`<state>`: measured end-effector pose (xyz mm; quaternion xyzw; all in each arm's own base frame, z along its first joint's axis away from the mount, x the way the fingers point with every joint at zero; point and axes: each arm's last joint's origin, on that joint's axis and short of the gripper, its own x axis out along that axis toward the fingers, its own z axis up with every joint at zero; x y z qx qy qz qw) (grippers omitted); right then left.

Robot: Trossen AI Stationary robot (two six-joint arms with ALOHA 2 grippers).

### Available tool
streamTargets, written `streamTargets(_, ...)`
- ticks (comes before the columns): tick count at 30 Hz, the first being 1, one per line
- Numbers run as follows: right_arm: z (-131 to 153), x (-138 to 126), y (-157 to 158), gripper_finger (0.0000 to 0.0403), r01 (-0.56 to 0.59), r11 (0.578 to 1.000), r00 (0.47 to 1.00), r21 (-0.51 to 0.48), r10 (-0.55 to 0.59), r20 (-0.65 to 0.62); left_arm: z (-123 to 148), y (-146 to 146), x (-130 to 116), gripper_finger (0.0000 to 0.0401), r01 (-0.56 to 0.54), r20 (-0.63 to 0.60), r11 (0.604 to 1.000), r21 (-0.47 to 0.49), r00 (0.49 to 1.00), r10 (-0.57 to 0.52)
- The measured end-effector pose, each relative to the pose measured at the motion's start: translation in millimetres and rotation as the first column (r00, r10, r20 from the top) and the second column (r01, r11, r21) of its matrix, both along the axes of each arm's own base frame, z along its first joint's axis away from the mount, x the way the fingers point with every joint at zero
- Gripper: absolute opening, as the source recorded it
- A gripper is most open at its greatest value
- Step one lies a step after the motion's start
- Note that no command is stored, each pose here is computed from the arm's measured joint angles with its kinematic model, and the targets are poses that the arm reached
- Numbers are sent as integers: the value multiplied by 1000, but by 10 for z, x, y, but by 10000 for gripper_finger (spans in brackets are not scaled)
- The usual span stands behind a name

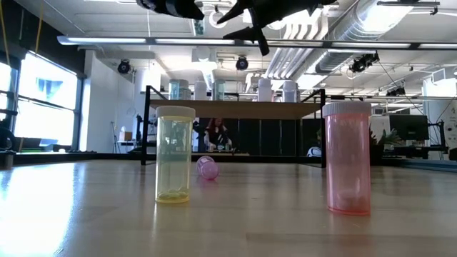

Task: Pick and place medicine bottles onto shelf by color
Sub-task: Put the light blue medicine bottle on the shelf

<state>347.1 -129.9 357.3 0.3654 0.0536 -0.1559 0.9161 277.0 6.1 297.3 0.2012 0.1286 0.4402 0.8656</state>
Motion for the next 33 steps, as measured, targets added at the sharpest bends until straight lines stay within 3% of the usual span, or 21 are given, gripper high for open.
streamTargets(4,70,-68,-110,163,17,997,1000,-81,-15,22,0,-2,1,77,6,139,995,-101,990,8)
streamTargets(10,179,-215,-227,163,49,986,999,-161,-45,30,-28,16,25,77,143,345,947,-289,938,-36)
streamTargets(15,277,-323,-254,163,58,974,998,-217,-50,40,-84,127,26,77,165,369,915,-368,929,-19)
streamTargets(19,316,-371,-241,163,54,966,998,-251,-48,30,-41,246,-47,77,137,381,911,-388,924,23)
streamTargets(28,291,-414,-220,163,13,943,998,-332,-33,-57,195,422,-550,77,176,395,846,-504,918,44)
streamTargets(33,285,-415,-220,163,10,941,997,-339,-34,-67,213,509,-676,77,195,372,819,-539,928,23)
